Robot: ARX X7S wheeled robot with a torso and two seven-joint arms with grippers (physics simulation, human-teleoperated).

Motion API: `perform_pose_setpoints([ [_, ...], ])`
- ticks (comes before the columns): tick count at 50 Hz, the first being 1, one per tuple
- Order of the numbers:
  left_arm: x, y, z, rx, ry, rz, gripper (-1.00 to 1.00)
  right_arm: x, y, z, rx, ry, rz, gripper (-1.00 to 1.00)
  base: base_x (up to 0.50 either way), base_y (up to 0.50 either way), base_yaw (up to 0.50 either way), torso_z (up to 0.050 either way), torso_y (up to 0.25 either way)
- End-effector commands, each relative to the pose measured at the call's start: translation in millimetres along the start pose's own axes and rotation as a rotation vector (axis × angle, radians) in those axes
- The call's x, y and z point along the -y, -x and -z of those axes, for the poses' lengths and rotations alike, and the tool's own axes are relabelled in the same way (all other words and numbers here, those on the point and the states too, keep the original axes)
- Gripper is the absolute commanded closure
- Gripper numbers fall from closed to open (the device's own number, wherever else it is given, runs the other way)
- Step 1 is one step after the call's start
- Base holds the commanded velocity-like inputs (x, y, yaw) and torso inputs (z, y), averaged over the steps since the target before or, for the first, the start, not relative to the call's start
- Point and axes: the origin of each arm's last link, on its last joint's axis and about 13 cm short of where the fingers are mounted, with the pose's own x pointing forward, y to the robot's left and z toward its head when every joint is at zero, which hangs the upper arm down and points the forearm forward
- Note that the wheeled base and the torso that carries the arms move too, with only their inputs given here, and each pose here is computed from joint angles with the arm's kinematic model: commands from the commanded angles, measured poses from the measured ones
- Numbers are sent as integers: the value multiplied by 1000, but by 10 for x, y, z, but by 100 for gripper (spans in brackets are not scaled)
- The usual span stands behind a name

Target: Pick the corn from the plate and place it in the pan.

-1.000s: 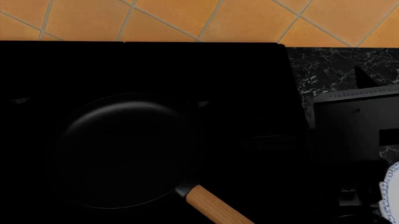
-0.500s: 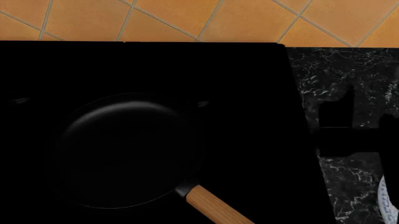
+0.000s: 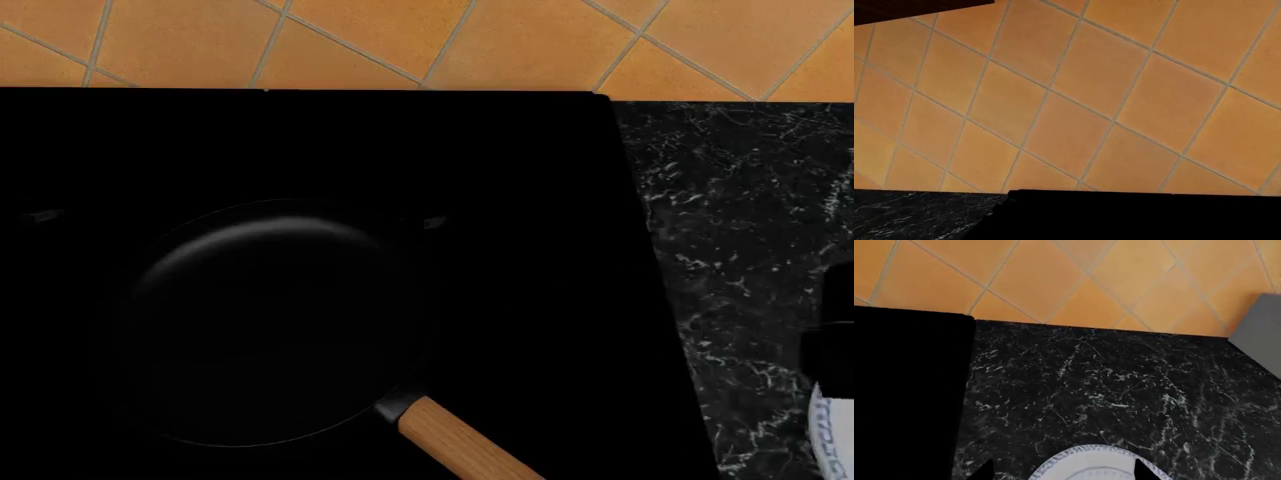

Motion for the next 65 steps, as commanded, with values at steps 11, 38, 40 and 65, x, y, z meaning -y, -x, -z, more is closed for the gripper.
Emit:
perform_pose_setpoints([
  [11, 10, -7, 15, 3, -1, 9, -100, 214, 139, 5, -103, -73, 34, -100, 0, 0, 0, 0, 0],
  [38, -14, -44, 123, -2, 1, 15, -100, 375, 99, 115, -160, -169, 129, -100, 0, 0, 0, 0, 0],
  [40, -5, -39, 124, -2, 0, 18, -100, 381, 78, 130, -162, -170, 144, -100, 0, 0, 0, 0, 0],
  [65, 4, -35, 124, -4, 3, 21, -100, 387, -130, 177, -195, -273, 236, -100, 0, 0, 0, 0, 0],
])
